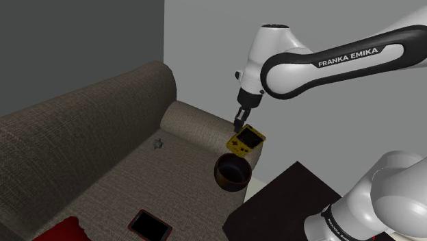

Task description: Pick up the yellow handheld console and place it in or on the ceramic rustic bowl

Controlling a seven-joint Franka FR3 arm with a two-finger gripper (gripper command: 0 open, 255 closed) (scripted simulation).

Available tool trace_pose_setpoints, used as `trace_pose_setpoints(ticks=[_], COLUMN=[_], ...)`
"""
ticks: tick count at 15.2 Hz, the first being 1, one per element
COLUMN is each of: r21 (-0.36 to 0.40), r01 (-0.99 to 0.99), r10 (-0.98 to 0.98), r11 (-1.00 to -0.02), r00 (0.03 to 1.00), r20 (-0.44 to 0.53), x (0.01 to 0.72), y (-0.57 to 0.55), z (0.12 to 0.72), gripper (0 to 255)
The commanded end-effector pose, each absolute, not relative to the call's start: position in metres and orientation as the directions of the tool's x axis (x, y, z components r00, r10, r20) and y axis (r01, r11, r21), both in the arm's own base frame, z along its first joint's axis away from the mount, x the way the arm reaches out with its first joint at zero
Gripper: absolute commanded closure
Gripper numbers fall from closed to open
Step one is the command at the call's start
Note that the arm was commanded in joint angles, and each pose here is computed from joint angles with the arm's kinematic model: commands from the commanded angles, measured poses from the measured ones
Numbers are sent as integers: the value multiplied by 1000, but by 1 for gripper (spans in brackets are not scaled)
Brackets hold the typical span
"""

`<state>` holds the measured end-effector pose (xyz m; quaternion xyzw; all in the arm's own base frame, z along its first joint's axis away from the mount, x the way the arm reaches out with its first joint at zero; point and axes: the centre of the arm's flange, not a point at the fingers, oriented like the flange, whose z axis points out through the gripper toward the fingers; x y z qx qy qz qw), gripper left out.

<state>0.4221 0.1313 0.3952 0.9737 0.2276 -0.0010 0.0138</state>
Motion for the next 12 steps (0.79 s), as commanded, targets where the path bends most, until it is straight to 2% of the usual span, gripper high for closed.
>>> trace_pose_setpoints(ticks=[1, 7, 8, 12], r21=[26, 26, 26, 310], r01=[443, 443, 443, 219], r10=[443, 443, 443, 182], r11=[-896, -896, -896, -925], r00=[896, 896, 896, 973], r20=[-8, -9, -9, -144], x=[420, 420, 420, 423], y=[129, 130, 130, 223], z=[387, 366, 366, 331], gripper=[255, 255, 0, 0])
